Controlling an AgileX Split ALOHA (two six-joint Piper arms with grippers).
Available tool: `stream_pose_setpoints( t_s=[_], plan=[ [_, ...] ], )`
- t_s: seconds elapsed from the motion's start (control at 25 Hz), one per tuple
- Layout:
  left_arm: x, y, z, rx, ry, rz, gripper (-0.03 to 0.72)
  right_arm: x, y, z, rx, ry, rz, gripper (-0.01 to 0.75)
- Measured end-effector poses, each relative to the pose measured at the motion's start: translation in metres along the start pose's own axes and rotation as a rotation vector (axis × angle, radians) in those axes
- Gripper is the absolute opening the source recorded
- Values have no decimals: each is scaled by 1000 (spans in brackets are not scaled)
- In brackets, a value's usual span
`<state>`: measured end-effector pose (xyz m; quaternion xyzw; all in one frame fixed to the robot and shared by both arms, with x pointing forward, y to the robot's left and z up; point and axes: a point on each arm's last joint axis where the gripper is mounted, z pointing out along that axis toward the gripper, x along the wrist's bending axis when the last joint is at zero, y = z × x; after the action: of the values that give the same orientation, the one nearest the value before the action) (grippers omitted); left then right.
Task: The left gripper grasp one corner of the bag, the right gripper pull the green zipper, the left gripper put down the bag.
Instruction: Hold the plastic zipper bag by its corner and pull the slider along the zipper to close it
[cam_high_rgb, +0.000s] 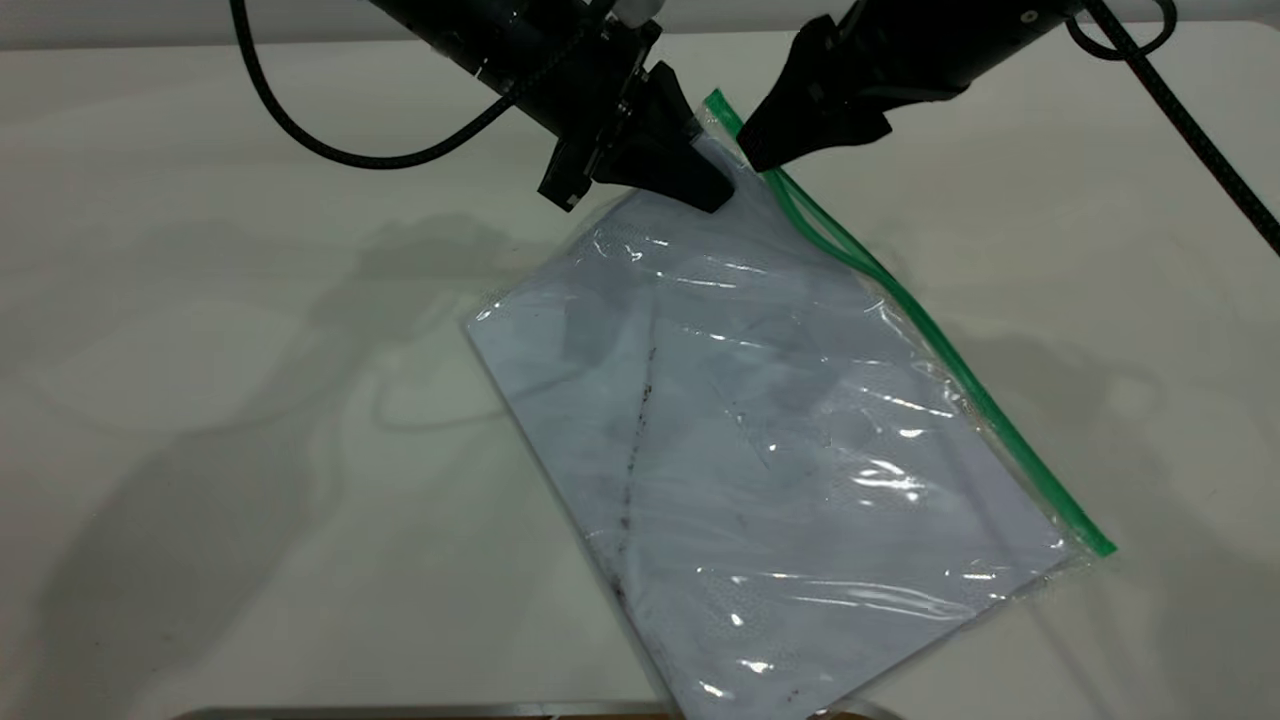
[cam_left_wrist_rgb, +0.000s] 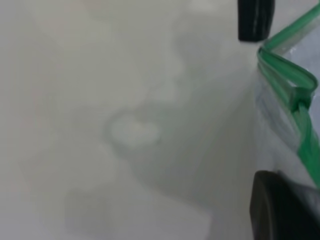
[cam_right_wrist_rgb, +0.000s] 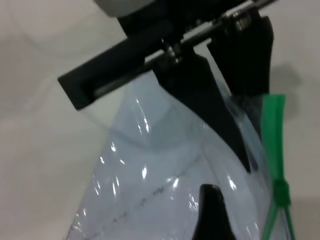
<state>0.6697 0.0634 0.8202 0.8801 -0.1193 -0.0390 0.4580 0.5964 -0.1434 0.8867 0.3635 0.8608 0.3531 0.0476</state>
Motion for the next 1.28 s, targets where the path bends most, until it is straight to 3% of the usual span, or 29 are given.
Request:
stream_pose_setpoints(
  t_s=[0.48, 0.64, 1.04, 1.28],
  plan=[
    [-1, 6, 0, -69, -17, -23, 53, -2, 0, 0, -2, -23, -6, 555],
    [-2, 7, 0, -73, -19, -24, 53, -3, 0, 0, -2, -31, -5, 480],
    [-2, 10, 0, -114, -24, -37, 53, -3, 0, 0, -2, -30, -5, 185],
    [-2, 11, -1, -117, -22, -38, 53, -3, 0, 0, -2, -30, -5, 141]
  ],
)
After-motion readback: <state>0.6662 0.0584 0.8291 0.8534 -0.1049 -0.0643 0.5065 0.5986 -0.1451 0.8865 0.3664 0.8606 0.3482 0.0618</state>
